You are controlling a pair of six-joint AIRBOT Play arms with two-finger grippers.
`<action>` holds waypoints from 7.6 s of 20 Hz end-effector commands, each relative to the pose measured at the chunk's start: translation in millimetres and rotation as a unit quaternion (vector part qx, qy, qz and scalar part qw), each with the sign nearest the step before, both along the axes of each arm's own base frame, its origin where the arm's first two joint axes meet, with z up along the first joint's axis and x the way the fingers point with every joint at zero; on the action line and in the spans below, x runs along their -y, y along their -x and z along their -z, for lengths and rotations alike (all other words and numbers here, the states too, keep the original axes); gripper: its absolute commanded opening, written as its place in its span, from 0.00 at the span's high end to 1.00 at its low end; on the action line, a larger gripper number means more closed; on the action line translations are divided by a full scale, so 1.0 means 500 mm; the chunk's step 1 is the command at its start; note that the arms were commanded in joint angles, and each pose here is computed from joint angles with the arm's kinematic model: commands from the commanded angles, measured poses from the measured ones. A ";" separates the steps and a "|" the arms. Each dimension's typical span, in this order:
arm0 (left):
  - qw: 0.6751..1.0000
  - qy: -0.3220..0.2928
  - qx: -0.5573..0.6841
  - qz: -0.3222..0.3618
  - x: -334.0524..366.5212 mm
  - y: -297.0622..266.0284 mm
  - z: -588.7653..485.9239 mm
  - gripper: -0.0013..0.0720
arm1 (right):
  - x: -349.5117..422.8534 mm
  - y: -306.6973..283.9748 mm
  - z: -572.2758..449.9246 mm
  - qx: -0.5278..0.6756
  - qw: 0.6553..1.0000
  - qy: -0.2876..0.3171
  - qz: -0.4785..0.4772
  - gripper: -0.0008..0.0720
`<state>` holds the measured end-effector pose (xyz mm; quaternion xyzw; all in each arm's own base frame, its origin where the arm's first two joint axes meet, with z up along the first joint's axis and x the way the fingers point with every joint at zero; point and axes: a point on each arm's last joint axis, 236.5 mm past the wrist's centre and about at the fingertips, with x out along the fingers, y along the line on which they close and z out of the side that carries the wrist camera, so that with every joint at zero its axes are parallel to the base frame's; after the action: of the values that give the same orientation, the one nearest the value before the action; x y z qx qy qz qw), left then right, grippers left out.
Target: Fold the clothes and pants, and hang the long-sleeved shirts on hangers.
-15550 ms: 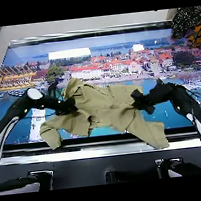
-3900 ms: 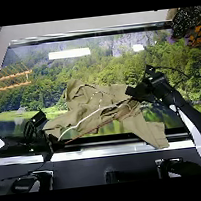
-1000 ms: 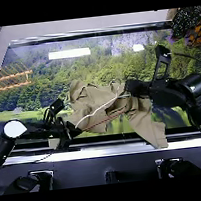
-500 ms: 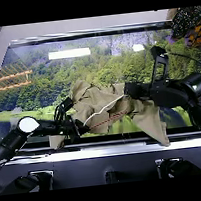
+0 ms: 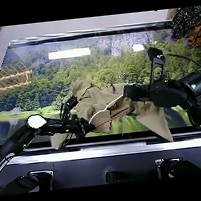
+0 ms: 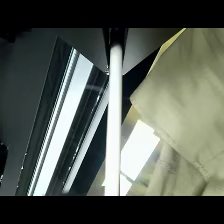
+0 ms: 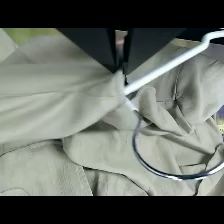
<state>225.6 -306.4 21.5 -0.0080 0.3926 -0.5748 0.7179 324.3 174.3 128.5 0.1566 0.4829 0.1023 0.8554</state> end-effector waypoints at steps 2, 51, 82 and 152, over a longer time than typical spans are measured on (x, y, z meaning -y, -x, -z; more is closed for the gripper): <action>1.000 0.002 -0.002 0.005 0.006 0.005 0.002 0.94 | 0.008 0.003 0.015 -0.012 1.000 0.015 -0.001 0.64; 1.000 0.003 -0.023 -0.001 0.003 0.010 0.002 0.94 | 0.269 -0.068 0.137 0.032 0.877 0.212 -0.429 0.40; 0.999 0.003 -0.033 0.010 0.004 0.022 0.004 0.94 | 0.221 -0.043 0.238 -0.002 0.841 0.128 -0.525 0.90; 0.916 -0.124 -0.172 -0.341 0.066 -0.173 0.158 0.94 | 0.192 0.084 -0.045 0.043 0.942 0.110 -0.314 0.94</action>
<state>299.9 -356.9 -59.3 -0.1489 0.5412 -0.2483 0.7895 284.9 77.7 148.8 -0.1419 0.4629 0.3409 0.8058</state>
